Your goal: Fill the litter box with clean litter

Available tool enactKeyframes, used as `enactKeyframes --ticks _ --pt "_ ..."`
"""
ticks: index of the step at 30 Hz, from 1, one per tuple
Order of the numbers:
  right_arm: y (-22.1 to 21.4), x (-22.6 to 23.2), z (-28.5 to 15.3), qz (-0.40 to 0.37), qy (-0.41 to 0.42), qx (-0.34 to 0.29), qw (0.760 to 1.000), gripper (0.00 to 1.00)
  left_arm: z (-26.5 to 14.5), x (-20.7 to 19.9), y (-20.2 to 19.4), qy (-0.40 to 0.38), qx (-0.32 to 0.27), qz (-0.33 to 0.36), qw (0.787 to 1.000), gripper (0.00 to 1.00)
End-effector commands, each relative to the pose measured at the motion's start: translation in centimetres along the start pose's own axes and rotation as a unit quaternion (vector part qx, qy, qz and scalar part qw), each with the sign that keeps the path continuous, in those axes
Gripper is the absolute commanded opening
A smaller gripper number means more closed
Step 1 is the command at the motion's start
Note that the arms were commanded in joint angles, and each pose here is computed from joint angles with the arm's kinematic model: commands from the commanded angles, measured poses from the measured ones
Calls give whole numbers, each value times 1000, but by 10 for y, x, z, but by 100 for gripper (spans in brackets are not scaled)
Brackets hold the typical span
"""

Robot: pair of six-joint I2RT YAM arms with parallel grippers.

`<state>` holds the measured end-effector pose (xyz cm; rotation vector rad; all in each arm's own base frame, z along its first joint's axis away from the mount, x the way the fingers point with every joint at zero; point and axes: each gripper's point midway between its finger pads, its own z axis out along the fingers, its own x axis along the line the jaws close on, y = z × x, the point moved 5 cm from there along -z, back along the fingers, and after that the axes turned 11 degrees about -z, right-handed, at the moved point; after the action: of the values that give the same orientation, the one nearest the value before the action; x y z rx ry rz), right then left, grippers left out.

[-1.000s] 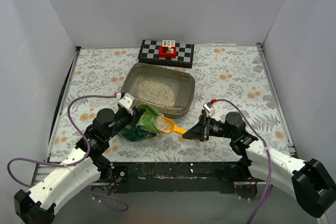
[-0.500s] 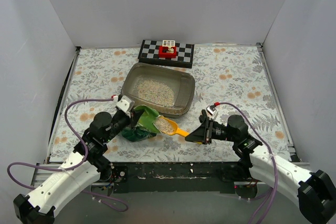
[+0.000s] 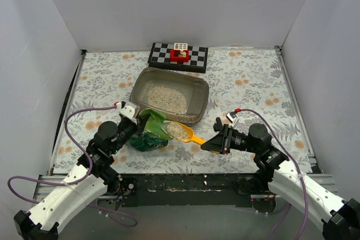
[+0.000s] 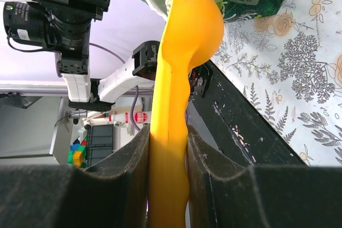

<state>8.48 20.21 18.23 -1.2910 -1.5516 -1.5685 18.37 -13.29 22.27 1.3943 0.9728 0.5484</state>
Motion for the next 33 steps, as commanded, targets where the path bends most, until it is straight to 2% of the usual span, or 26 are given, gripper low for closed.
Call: enactKeyframes --ticks 1,7,22,33 --pt "16 26 -5 -15 12 -27 999 1 -1 12 -3 47 5 -1 999 0" --pt "23 43 -8 -15 21 -35 999 1 0 20 -5 80 6 -3 997 0" --pt "36 72 -12 -15 54 -52 997 1 3 16 -8 64 17 -6 998 0" --pt "71 90 -4 -21 26 -116 993 1 2 13 -7 54 15 -8 998 0"
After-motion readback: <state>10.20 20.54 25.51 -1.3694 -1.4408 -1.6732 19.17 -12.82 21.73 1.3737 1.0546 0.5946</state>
